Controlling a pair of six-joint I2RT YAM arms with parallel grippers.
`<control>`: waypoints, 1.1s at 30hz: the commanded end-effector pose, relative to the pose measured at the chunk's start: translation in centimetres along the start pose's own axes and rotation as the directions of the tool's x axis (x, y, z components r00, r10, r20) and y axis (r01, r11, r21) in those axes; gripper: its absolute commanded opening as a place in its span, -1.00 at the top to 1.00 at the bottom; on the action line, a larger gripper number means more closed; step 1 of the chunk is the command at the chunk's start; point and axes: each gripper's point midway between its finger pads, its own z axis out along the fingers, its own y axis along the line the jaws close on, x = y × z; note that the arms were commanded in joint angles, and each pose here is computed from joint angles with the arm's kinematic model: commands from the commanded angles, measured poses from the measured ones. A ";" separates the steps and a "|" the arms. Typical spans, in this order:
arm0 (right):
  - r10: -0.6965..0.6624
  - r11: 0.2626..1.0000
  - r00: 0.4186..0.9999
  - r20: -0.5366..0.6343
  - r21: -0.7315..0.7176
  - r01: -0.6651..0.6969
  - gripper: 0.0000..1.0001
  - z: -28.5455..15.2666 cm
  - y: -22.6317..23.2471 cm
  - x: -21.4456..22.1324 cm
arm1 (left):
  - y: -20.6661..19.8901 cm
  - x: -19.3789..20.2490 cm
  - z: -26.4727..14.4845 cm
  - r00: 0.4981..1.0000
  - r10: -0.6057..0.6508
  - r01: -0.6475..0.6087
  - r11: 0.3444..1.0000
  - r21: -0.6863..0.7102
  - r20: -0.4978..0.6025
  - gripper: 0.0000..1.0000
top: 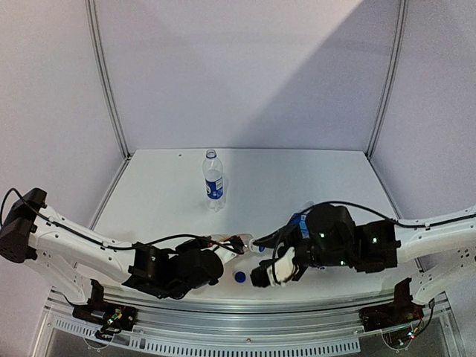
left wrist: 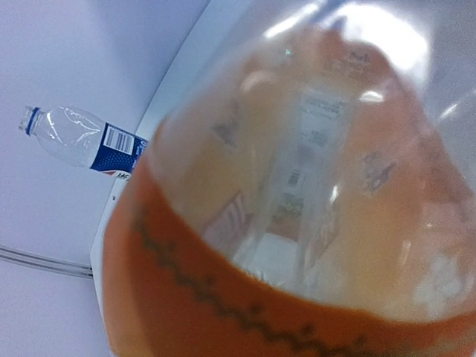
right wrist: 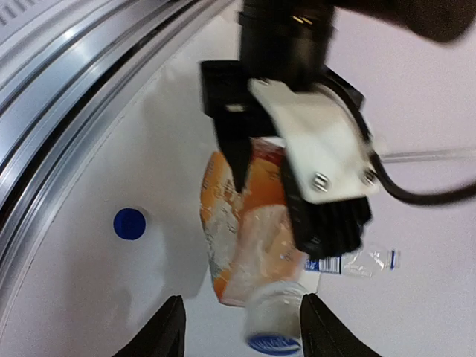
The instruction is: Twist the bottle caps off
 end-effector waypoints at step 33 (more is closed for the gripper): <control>0.840 0.281 0.383 0.384 0.297 -0.913 -0.41 -13.9 -14.3 -1.1 | 2.5 -3.7 -2.6 0.925 -0.337 0.316 0.939 0.138 0.173 1.00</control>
